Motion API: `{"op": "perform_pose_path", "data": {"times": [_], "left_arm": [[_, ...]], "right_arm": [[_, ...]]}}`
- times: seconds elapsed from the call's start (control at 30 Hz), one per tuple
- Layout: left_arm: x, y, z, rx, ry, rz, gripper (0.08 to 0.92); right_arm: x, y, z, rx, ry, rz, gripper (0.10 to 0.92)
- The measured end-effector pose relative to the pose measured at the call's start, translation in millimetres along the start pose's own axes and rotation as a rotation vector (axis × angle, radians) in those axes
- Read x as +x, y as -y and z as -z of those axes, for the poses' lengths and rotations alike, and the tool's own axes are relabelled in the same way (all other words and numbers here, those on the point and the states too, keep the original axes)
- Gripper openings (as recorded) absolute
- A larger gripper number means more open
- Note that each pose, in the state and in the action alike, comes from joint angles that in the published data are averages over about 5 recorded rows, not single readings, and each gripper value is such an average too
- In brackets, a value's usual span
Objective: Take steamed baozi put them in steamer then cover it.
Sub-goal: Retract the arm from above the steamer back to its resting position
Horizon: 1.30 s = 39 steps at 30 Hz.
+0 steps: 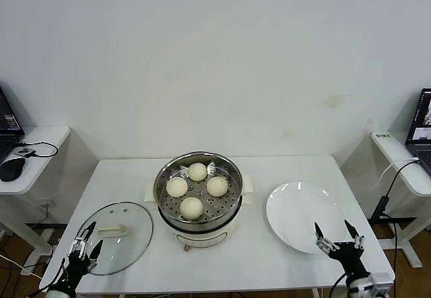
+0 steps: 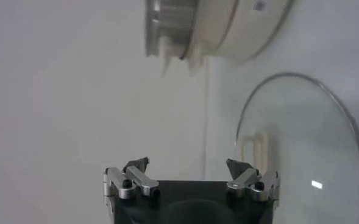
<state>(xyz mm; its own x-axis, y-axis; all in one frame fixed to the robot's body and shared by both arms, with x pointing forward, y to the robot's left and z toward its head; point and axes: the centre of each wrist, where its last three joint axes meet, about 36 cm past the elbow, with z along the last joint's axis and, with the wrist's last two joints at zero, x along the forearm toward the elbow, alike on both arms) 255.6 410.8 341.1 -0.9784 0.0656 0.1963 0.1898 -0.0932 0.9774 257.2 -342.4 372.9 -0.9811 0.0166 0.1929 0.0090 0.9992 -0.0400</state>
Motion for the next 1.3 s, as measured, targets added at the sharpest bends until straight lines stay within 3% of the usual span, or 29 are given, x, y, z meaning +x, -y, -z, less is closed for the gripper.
{"op": "perform_pose_path", "data": {"times": [0.53, 1.17, 1.3], "left_arm": [[-52, 22, -10, -0.066, 0.006, -0.061, 0.823], [-98, 26, -20, -0.063, -0.034, -0.055, 0.823], [-104, 28, -18, -0.055, -0.038, -0.052, 0.764]], "right_arm": [[17, -4, -6, -0.004, -0.022, -0.04, 0.823], [19, -8, -13, -0.014, -0.034, -0.053, 0.823], [19, -10, -14, -0.012, -0.037, -0.051, 0.823]]}}
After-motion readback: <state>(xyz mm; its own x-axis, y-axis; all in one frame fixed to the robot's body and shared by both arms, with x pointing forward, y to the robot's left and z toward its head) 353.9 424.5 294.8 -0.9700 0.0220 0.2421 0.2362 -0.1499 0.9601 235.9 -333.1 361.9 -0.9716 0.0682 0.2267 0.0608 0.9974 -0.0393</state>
